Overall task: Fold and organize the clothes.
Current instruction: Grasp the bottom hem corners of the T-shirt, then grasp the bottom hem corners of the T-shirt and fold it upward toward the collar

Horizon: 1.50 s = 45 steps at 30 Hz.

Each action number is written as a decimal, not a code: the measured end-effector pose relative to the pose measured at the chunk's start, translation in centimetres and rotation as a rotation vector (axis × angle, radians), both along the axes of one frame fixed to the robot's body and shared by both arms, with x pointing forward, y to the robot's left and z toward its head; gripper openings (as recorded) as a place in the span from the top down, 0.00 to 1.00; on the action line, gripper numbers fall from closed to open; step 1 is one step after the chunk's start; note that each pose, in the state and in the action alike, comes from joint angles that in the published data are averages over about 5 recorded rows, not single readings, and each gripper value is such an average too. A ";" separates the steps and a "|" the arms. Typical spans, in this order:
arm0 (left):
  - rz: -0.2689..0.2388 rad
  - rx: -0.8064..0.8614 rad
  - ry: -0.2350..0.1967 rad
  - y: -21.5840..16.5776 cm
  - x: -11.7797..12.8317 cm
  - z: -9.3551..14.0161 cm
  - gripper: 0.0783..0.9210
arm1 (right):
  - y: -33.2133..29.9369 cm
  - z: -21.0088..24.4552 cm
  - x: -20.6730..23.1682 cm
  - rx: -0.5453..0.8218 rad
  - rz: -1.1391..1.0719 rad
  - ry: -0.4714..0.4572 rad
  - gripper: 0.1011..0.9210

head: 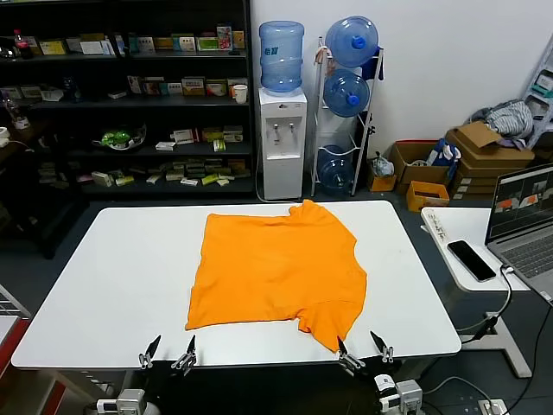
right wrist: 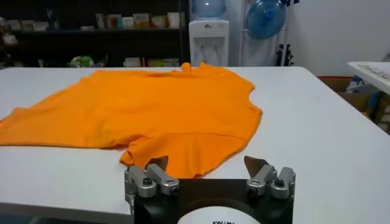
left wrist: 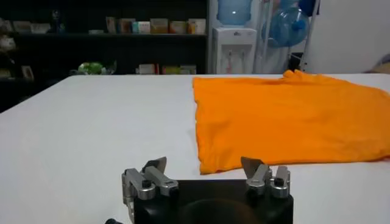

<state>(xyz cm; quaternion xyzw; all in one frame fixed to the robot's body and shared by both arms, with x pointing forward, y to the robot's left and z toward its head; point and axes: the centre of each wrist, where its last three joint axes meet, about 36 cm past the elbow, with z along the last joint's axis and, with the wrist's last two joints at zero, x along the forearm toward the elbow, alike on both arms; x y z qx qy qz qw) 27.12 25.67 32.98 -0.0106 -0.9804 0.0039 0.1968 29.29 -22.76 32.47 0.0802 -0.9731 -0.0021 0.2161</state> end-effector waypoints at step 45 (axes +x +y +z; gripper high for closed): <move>0.009 0.029 0.025 -0.4 2.9 -0.3 0.99 | 0.5 -0.8 -2.8 -0.030 -0.016 -0.010 0.97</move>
